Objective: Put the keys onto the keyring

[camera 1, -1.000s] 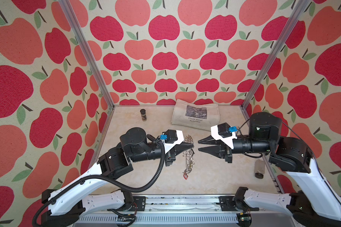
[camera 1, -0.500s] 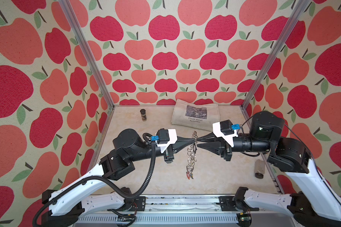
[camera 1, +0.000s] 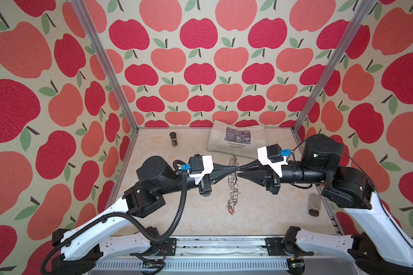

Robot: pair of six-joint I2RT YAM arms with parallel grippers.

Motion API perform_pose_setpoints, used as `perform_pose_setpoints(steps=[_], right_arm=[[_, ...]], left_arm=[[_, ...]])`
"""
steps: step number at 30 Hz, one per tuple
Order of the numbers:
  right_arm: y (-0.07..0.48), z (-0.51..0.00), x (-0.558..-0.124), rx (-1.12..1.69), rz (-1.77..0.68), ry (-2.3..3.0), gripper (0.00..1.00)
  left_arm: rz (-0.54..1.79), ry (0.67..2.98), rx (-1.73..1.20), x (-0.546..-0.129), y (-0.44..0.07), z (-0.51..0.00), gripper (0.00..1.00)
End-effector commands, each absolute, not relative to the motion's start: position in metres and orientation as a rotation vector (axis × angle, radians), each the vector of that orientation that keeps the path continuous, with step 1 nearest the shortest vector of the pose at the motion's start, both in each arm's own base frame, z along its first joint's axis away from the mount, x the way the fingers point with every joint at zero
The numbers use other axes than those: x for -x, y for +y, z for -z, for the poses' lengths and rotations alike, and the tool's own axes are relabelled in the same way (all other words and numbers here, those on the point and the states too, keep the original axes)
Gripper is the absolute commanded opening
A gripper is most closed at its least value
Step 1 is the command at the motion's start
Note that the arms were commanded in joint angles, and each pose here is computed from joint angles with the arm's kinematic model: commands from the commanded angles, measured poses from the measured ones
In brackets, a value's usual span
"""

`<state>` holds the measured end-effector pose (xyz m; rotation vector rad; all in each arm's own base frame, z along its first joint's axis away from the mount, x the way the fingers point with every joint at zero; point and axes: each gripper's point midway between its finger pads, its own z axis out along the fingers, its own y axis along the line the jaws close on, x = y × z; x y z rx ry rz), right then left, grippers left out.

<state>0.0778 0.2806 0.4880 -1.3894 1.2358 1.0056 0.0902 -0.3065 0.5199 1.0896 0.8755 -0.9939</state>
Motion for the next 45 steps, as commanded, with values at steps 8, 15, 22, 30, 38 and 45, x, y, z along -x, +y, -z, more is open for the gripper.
perform_pose_setpoints(steps=[8,15,22,30,38,45], right_arm=[[0.278,-0.494,-0.073,1.375,-1.034,1.218,0.22],[0.279,-0.495,-0.072,1.378,-1.044,1.212,0.13],[0.279,-0.491,-0.073,1.379,-1.046,1.23,0.0],[0.285,-0.483,-0.072,1.381,-1.091,1.248,0.0],[0.295,-0.481,-0.072,1.393,-1.135,1.228,0.0],[0.297,-0.481,-0.074,1.397,-1.123,1.225,0.0]], left_arm=[[1.012,0.804,-1.069,-0.084,-0.301,-0.535,0.0],[1.007,0.796,-1.064,-0.084,-0.301,-0.537,0.0],[0.981,0.767,-1.003,-0.088,-0.294,-0.545,0.0],[0.976,0.721,-0.935,-0.09,-0.287,-0.556,0.0],[1.029,0.724,-0.927,-0.094,-0.291,-0.554,0.0],[1.055,0.74,-0.931,-0.096,-0.292,-0.551,0.0]])
